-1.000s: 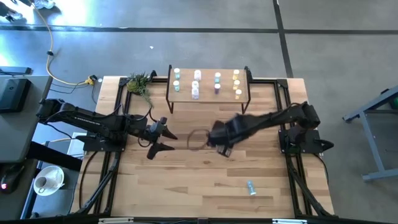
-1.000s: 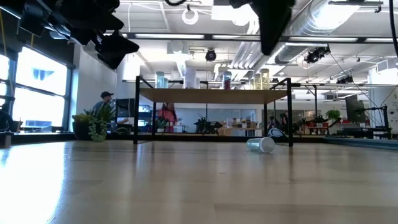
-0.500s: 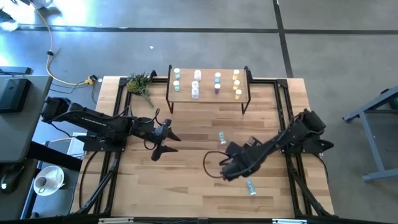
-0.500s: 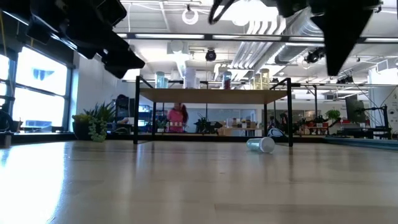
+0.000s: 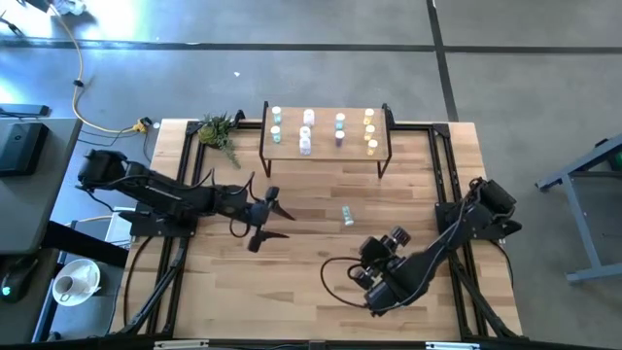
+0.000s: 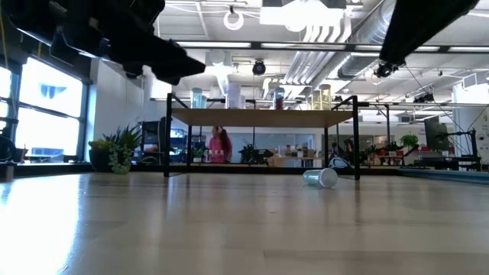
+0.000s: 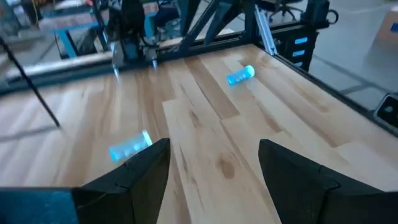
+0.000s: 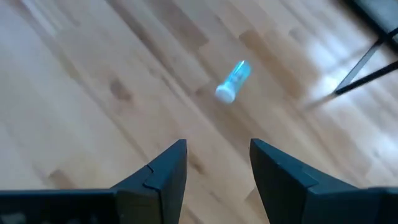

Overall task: Pick and place medicine bottles onto shelf by color
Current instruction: Put the green pill bottle on the shelf aligned with the other green pill bottle

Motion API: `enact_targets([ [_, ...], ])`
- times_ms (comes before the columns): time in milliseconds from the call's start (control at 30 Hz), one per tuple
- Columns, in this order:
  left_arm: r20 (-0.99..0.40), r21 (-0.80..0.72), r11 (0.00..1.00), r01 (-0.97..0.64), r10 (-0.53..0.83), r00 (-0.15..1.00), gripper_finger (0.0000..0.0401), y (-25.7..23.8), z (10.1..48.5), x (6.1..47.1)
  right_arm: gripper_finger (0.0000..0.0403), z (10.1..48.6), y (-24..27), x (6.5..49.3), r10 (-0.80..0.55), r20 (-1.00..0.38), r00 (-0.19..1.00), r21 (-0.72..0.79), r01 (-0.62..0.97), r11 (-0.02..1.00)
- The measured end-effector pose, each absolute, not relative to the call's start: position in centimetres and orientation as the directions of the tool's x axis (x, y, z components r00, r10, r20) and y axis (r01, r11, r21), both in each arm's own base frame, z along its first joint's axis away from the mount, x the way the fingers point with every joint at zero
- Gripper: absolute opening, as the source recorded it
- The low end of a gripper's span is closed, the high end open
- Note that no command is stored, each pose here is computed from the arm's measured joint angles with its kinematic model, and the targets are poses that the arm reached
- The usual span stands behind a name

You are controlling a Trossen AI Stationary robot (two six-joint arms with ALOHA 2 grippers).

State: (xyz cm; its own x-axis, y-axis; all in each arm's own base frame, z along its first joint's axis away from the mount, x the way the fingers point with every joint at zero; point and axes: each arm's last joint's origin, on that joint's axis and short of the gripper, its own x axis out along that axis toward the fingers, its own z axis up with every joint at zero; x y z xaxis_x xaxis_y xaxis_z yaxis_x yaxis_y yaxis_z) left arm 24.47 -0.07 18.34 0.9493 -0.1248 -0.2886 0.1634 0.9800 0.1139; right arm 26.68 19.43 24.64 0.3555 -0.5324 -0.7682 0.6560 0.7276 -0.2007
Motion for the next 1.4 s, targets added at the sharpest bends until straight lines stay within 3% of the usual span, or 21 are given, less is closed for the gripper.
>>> enact_targets([
  [167,-0.29,0.228,0.954,0.195,-0.124,0.949,0.0234,0.0,19.5,26.2,0.0165,25.4,18.2,27.4,-0.56,-0.761,0.327,-0.235,0.667,0.707],
  [533,-0.462,0.372,0.894,0.249,-0.054,0.885,0.0234,2.4,21.0,29.2,0.0165,26.5,15.1,29.3,-0.641,-0.708,0.295,-0.262,0.733,0.627],
  [933,-0.651,0.225,0.943,0.247,-0.043,0.758,0.0234,3.2,20.1,28.3,0.0165,26.4,13.4,31.2,-0.655,-0.682,0.325,-0.153,0.812,0.563],
  [1400,-0.843,0.051,0.938,0.343,-0.144,0.518,0.0234,-0.7,18.1,26.2,0.0165,24.9,11.2,32.7,-0.655,-0.719,0.233,-0.189,0.841,0.506],
])
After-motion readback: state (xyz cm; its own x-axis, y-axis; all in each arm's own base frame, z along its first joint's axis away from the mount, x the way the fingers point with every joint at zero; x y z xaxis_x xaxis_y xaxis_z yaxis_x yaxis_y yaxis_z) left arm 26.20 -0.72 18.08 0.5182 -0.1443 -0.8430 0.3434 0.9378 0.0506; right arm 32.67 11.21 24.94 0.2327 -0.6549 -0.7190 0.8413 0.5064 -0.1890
